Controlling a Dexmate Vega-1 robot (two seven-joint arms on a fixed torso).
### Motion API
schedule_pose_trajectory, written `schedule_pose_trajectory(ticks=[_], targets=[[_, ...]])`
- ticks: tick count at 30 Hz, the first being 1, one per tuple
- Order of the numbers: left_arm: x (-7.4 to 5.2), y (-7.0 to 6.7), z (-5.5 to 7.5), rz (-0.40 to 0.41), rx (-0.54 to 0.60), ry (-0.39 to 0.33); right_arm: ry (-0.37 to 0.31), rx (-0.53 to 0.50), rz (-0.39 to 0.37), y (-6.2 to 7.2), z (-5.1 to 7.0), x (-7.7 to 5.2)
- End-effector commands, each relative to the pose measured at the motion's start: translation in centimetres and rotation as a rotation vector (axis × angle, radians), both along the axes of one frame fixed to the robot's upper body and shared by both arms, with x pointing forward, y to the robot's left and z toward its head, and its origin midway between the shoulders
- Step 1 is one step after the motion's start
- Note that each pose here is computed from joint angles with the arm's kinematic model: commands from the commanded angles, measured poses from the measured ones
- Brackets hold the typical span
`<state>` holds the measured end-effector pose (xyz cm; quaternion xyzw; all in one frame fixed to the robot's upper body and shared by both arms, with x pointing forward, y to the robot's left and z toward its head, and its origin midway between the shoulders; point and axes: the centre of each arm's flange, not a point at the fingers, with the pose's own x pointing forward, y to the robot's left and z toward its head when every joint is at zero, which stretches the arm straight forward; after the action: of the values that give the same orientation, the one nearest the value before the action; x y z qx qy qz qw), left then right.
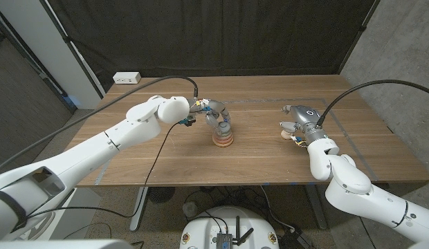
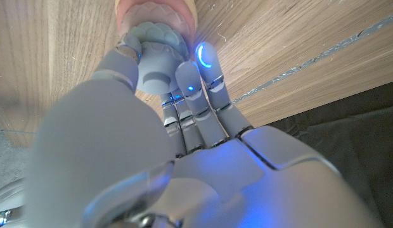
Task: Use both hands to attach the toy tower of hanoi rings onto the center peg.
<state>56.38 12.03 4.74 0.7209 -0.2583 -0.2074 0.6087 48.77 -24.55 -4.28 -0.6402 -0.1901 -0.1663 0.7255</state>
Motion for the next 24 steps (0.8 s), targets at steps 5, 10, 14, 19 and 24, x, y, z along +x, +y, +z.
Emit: schedule_pose_trajectory(ticks=[5, 10, 14, 19, 24], targets=[[0.00, -0.07, -0.36, -0.005, 0.002, 0.003, -0.004, -0.002, 0.001, -0.09, -0.02, -0.13], [-0.14, 0.15, -0.18, -0.003, 0.006, -0.003, -0.006, -0.002, 0.000, -0.01, -0.01, -0.21], [-0.28, 0.29, -0.01, 0.000, 0.012, -0.006, -0.007, -0.006, 0.001, 0.09, -0.02, -0.26], [-0.48, 0.43, 0.13, 0.003, 0.015, -0.009, -0.011, -0.008, 0.004, 0.19, 0.04, -0.36], [-0.65, 0.57, 0.28, 0.012, 0.024, -0.012, -0.010, -0.010, 0.005, 0.22, 0.05, -0.42]])
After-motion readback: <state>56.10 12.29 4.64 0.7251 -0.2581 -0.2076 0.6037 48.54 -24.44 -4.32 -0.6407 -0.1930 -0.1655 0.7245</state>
